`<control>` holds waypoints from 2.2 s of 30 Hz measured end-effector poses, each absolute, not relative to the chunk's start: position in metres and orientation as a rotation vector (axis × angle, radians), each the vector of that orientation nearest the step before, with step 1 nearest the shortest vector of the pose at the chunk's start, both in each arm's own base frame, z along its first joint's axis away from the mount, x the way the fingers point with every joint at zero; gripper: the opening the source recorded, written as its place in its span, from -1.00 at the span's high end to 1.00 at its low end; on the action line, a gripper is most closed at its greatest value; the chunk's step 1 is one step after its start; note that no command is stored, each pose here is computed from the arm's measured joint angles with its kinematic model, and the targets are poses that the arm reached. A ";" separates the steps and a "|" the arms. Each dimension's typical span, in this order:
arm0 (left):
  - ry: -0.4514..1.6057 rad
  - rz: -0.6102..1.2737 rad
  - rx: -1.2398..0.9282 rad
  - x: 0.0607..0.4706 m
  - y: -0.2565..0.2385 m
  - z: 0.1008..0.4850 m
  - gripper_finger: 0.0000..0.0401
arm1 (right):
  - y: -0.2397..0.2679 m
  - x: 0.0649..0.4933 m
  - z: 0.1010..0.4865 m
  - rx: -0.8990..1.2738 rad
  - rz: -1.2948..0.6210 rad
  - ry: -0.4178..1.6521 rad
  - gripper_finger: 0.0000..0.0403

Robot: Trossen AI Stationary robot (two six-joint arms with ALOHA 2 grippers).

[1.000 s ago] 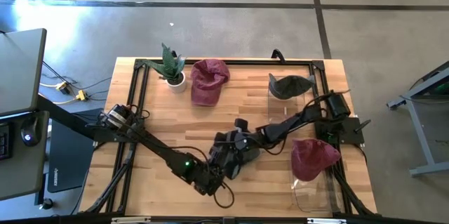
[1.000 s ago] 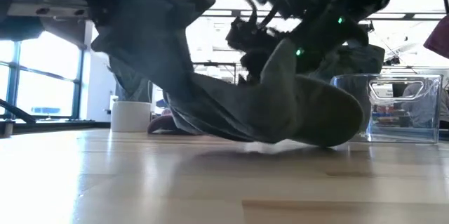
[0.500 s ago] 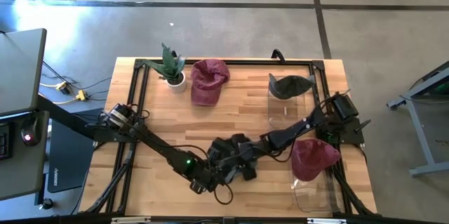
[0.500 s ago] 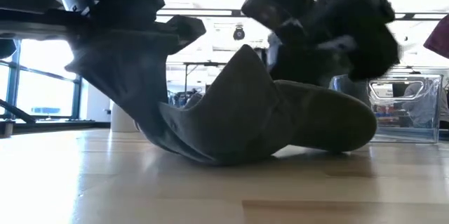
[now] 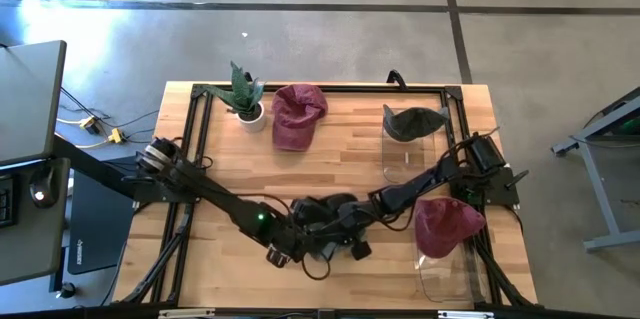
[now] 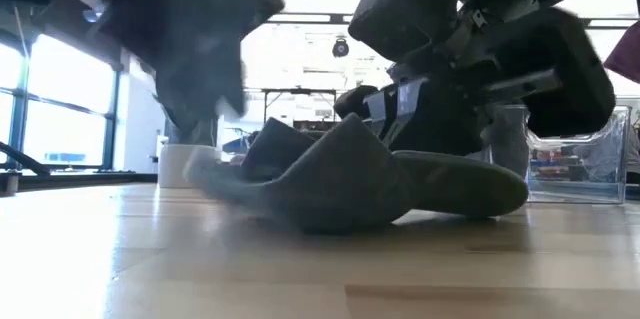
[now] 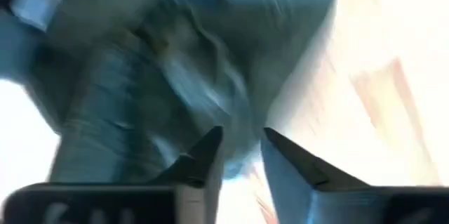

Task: Pick & Place hat
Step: Put the black cap into the top transparent bin

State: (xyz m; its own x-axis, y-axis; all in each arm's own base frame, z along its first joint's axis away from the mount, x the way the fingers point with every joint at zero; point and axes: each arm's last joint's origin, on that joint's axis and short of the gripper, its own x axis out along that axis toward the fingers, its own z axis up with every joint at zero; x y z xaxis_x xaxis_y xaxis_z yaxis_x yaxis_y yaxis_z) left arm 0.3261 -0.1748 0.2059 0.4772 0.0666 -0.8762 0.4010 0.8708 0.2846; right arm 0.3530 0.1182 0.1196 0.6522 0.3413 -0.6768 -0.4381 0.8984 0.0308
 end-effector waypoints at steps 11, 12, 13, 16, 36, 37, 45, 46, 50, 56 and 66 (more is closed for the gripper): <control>0.961 -0.287 0.535 0.334 -0.198 0.176 0.17 | 0.111 0.350 0.155 -0.126 0.259 0.657 1.00; 0.968 -0.288 0.541 0.335 -0.199 0.170 0.17 | 0.111 0.350 0.155 -0.119 0.260 0.661 1.00; 0.940 -0.288 0.529 0.340 -0.201 0.168 0.16 | 0.112 0.349 0.155 -0.117 0.269 0.671 0.99; 0.947 -0.302 0.519 0.347 -0.203 0.153 0.16 | 0.113 0.351 0.150 -0.112 0.283 0.674 0.99; 0.962 -0.315 0.589 0.365 -0.214 0.180 0.96 | 0.093 0.363 0.113 -0.106 0.100 0.731 1.00; 0.956 -0.319 0.605 0.366 -0.216 0.184 0.98 | 0.093 0.362 0.112 -0.108 0.099 0.739 1.00; 0.944 -0.377 0.598 0.365 -0.218 0.192 0.99 | 0.099 0.358 0.111 -0.166 0.185 0.772 0.99; 0.944 -0.374 0.590 0.364 -0.218 0.193 0.99 | 0.101 0.357 0.113 -0.183 0.183 0.770 0.99; 0.954 -0.377 0.574 0.361 -0.217 0.186 1.00 | 0.106 0.354 0.133 -0.222 0.115 0.701 1.00; 0.940 -0.428 0.526 0.362 -0.209 0.170 1.00 | 0.114 0.358 0.144 -0.140 0.138 0.594 1.00; 1.001 -0.537 0.438 0.356 -0.212 0.166 1.00 | 0.103 0.375 0.109 -0.063 0.307 0.572 1.00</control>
State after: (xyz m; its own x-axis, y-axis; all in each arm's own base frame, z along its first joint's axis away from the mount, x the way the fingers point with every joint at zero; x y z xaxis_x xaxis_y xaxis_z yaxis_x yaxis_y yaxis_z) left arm 0.3565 -0.2115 0.1663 0.4306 -0.2206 -0.8752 0.6075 0.7880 0.1003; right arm 0.3748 0.1033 0.1088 0.7965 0.2681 -0.5419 -0.3030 0.9526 0.0259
